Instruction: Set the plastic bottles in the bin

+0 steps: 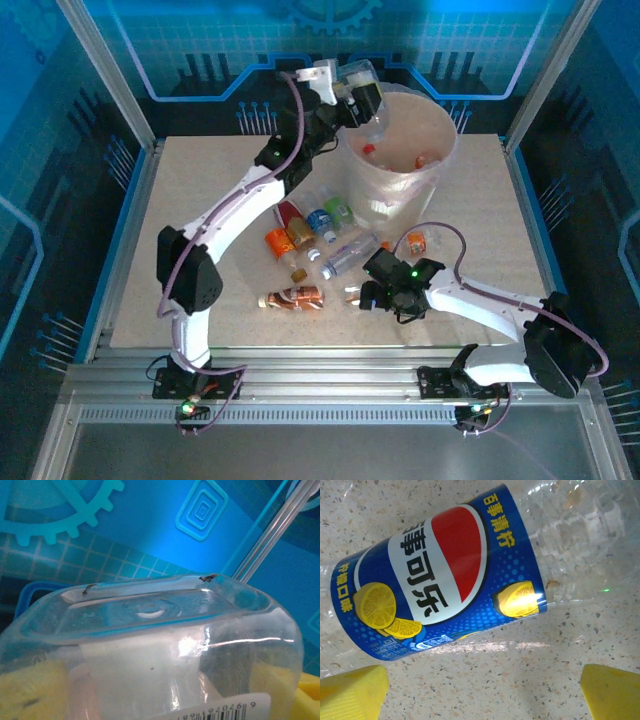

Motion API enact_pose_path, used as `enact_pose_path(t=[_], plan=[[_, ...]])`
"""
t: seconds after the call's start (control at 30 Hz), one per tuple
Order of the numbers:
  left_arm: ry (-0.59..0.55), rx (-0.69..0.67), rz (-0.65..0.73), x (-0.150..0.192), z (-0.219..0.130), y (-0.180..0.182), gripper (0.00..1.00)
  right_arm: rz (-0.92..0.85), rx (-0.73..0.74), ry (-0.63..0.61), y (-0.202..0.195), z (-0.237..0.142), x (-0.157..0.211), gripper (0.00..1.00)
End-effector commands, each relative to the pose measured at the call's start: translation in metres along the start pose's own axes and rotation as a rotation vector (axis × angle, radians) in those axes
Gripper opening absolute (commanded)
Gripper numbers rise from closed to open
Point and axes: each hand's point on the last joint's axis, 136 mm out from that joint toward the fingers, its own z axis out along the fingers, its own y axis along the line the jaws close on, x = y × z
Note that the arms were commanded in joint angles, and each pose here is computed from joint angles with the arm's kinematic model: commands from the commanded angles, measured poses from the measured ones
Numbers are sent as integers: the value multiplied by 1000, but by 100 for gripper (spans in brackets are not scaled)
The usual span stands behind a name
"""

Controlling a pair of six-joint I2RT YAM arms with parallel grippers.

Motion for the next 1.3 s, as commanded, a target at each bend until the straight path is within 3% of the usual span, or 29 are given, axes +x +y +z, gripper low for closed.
enact_pose_path(t=[0.0, 0.7, 0.83, 0.97, 1.27], plan=[[-79, 48, 93, -17, 11, -17, 55, 3, 25, -16, -6, 3, -5, 100], [166, 34, 277, 96, 54, 0, 72, 5, 15, -4, -1, 6, -5, 100], [201, 44, 280, 111, 58, 0, 83, 3, 14, 3, 0, 6, -3, 100], [210, 52, 291, 114, 59, -4, 99, 2, 17, 7, -2, 6, -3, 100], [160, 76, 304, 83, 54, -22, 99, 4, 9, -4, -1, 2, -4, 100]])
